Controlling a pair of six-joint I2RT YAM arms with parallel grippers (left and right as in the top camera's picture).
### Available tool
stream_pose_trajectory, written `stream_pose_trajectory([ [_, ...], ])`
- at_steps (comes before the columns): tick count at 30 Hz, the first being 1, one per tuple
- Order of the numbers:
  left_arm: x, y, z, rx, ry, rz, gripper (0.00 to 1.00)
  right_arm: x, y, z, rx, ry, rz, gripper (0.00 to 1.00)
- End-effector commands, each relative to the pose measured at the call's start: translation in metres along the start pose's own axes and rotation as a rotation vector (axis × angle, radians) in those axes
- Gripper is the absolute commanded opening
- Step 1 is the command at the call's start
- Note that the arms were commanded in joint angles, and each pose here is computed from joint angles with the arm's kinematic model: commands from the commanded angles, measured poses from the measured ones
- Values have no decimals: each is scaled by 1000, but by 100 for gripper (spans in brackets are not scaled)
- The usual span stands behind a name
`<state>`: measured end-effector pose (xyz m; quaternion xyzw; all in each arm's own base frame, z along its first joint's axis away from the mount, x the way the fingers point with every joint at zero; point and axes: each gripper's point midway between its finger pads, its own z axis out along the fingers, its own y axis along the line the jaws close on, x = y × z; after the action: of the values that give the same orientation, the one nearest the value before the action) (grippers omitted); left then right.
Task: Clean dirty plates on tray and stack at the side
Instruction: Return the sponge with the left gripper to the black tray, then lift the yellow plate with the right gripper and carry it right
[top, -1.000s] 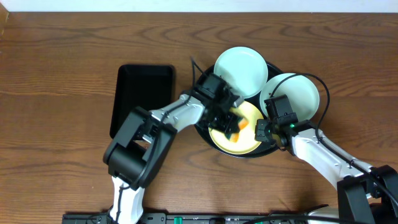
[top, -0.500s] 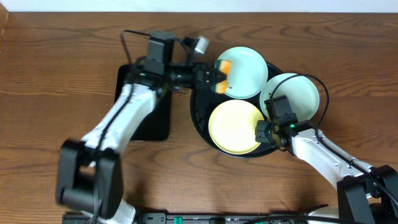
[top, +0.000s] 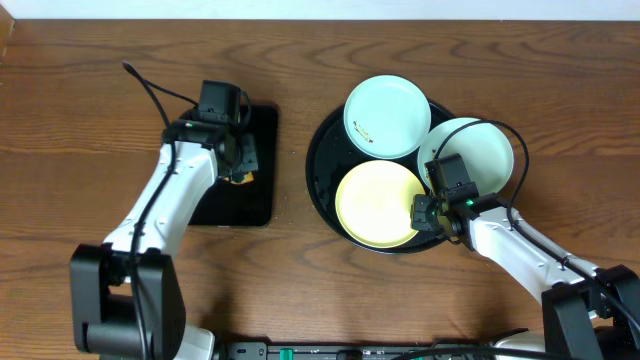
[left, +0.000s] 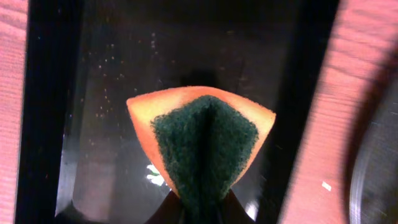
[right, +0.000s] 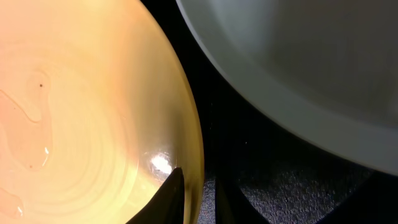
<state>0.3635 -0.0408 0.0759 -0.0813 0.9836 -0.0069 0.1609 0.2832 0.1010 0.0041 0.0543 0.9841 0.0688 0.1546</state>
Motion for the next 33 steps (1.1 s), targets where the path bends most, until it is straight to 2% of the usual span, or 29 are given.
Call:
stream_pose_trajectory([
  [1, 16, 17, 31, -89, 48, 20, 28, 2, 0, 0, 0, 3, -6, 19],
  [2, 17, 17, 36, -91, 56, 20, 52, 2, 0, 0, 0, 3, -6, 22],
  [3, 19, 18, 43, -95, 68, 21, 74, 2, 0, 0, 0, 3, -6, 29],
  [5, 20, 18, 50, -99, 77, 19, 84, 2, 0, 0, 0, 4, -6, 33],
  [8, 21, 19, 53, -101, 84, 18, 86, 1, 1, 0, -1, 1, -6, 29],
  [9, 21, 19, 53, -101, 84, 18, 86, -1, 2, 0, -4, -7, -7, 22],
  [10, 21, 19, 53, -101, 84, 18, 86, -4, 3, 0, -9, -17, -10, 10],
  [12, 21, 19, 53, -101, 84, 18, 87, -14, 8, -10, -22, -44, -50, 1],
  [22, 21, 19, 53, -101, 84, 18, 87, -79, 27, -103, -35, -318, -221, 1],
  [27, 21, 19, 53, -101, 84, 18, 88, -108, 12, -151, 117, -469, -285, 1],
  [33, 21, 19, 53, -101, 84, 18, 88, -131, 17, -199, 372, -623, -484, 1],
])
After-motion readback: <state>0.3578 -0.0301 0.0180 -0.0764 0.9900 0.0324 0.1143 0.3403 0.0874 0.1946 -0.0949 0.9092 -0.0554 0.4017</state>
